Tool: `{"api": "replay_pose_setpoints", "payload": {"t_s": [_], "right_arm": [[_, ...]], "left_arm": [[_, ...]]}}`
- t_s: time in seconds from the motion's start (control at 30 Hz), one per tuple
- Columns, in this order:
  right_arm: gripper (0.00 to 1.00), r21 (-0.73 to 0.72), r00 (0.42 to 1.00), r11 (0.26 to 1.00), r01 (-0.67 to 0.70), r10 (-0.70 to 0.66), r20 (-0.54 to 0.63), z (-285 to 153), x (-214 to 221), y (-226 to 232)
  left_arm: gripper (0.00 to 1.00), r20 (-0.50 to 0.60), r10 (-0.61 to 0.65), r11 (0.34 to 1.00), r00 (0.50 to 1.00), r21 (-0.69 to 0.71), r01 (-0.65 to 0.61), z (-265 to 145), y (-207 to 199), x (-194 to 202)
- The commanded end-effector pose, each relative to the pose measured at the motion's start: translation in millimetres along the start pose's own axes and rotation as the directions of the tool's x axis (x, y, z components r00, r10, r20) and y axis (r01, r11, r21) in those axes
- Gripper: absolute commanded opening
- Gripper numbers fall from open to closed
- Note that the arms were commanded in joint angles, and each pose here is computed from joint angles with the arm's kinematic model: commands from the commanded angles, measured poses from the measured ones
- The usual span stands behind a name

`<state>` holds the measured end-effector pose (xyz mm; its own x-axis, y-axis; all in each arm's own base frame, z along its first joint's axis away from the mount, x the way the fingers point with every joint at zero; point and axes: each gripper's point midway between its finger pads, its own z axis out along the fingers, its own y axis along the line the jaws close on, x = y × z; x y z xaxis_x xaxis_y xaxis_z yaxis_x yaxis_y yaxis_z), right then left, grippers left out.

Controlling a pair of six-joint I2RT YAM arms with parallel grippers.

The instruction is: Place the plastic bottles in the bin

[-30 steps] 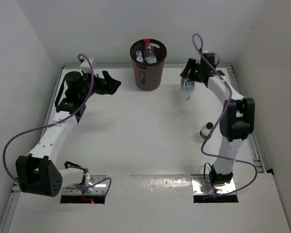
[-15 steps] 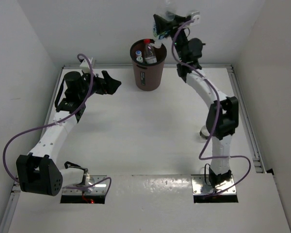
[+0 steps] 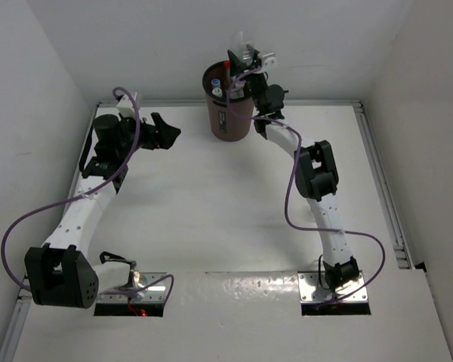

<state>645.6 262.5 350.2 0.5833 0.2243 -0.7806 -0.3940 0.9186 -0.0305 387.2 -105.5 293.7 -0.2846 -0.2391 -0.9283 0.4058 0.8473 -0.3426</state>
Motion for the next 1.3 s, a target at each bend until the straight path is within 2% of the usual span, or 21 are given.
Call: {"api": "replay_pose_setpoints", "payload": {"t_s": [0.0,0.17,0.23,0.27,0.3,0.33,0.37,0.43,0.5,0.53,0.73,0.8,0.83,0.87,0.97,1.0,1.07,1.13,1.17,1.23,1.27], "right_arm": [[0.03,0.062,0.992,0.998,-0.019,0.011,0.128,-0.5,-61.3,-6.9],[0.06,0.016,0.996,0.996,-0.090,0.089,0.015,-32.1,-40.1,4.8],[0.20,0.013,0.991,0.991,-0.132,0.132,-0.019,-41.8,-38.6,11.0],[0.41,-0.027,0.988,0.988,-0.154,0.154,-0.026,-40.5,-49.4,22.4],[0.41,-0.032,0.988,0.988,-0.154,0.152,-0.039,-41.6,-46.7,22.3],[0.62,-0.042,0.983,0.983,-0.179,0.178,-0.044,-41.2,-48.3,27.4],[0.70,-0.061,0.981,0.980,-0.191,0.187,-0.058,-39.4,-47.6,34.5],[0.82,-0.065,0.980,0.978,-0.199,0.197,-0.038,-30.0,-55.4,33.3],[0.85,-0.075,0.980,0.977,-0.199,0.200,0.015,-3.9,-82.3,32.3],[0.87,-0.063,0.979,0.977,-0.204,0.204,-0.010,7.2,-71.8,29.6],[0.90,-0.070,0.983,0.985,-0.159,0.165,0.080,54.1,-125.7,10.9],[0.88,-0.066,0.985,0.989,-0.132,0.138,0.098,49.1,-174.8,-8.3],[0.83,-0.054,0.990,0.988,-0.142,0.143,0.017,35.1,-151.5,-14.0],[0.80,-0.070,0.991,0.990,-0.123,0.126,0.040,30.3,-195.1,-26.4],[0.60,-0.072,0.973,0.990,-0.121,0.104,-0.205,-17.5,-200.9,-63.1],[0.56,-0.009,0.926,0.991,-0.135,0.123,-0.356,-48.9,-171.5,-89.1],[0.50,-0.038,0.869,0.989,-0.143,0.107,-0.483,-93.1,-190.8,-105.3],[0.45,-0.005,0.697,0.983,-0.183,0.126,-0.706,-170.3,-177.5,-112.0],[0.45,-0.016,0.705,0.993,-0.114,0.070,-0.706,-180.3,-182.1,-130.8],[0.50,0.022,0.537,0.979,-0.200,0.129,-0.834,-247.6,-166.8,-112.8],[0.53,-0.026,0.497,0.989,-0.144,0.050,-0.866,-275.0,-177.3,-115.1]], "left_arm": [[0.99,0.039,0.015,1.000,0.999,0.009,-0.016,-6.1,-1.9,-9.3],[0.99,0.026,0.001,1.000,1.000,0.015,-0.001,-3.7,-0.8,-2.7],[0.99,0.018,-0.003,1.000,1.000,0.013,0.003,-3.6,0.5,1.5],[0.99,0.021,-0.005,1.000,1.000,0.004,0.004,-4.4,3.9,0.4],[0.99,0.021,-0.005,1.000,1.000,0.004,0.004,-4.4,3.9,0.4],[0.99,0.021,-0.005,1.000,1.000,0.004,0.004,-4.4,3.9,0.4],[0.99,0.021,-0.005,1.000,1.000,0.004,0.004,-4.4,3.9,0.4],[0.99,0.021,-0.005,1.000,1.000,0.004,0.004,-4.4,3.9,0.4],[0.99,0.022,-0.004,1.000,1.000,0.005,0.004,-7.0,2.3,-0.7],[0.99,0.030,0.009,1.000,0.999,0.007,-0.010,-7.1,1.4,-4.8],[0.99,0.048,0.018,1.000,0.999,0.011,-0.019,-11.5,-2.6,-10.5],[0.99,0.068,0.037,0.999,0.997,0.016,-0.039,-16.7,-6.8,-17.0],[0.99,0.080,0.066,0.998,0.995,0.017,-0.068,-19.8,-8.5,-20.8],[0.99,0.078,0.080,0.996,0.994,0.026,-0.082,-19.9,-9.8,-20.3],[0.99,0.047,0.142,0.988,0.989,0.056,-0.145,-22.0,-13.5,-16.2],[0.99,0.044,0.165,0.983,0.985,0.073,-0.168,-22.1,-18.3,-16.8],[0.99,0.032,0.226,0.967,0.974,0.110,-0.228,-20.6,-28.7,-12.1],[0.99,0.023,0.273,0.951,0.962,0.144,-0.273,-18.4,-39.2,-5.4],[0.99,0.024,0.285,0.946,0.958,0.157,-0.285,-17.6,-43.7,-3.8],[0.99,0.024,0.296,0.939,0.955,0.177,-0.295,-16.5,-50.4,-1.5],[0.99,0.015,0.294,0.940,0.956,0.175,-0.292,-15.5,-50.6,3.2]]}}
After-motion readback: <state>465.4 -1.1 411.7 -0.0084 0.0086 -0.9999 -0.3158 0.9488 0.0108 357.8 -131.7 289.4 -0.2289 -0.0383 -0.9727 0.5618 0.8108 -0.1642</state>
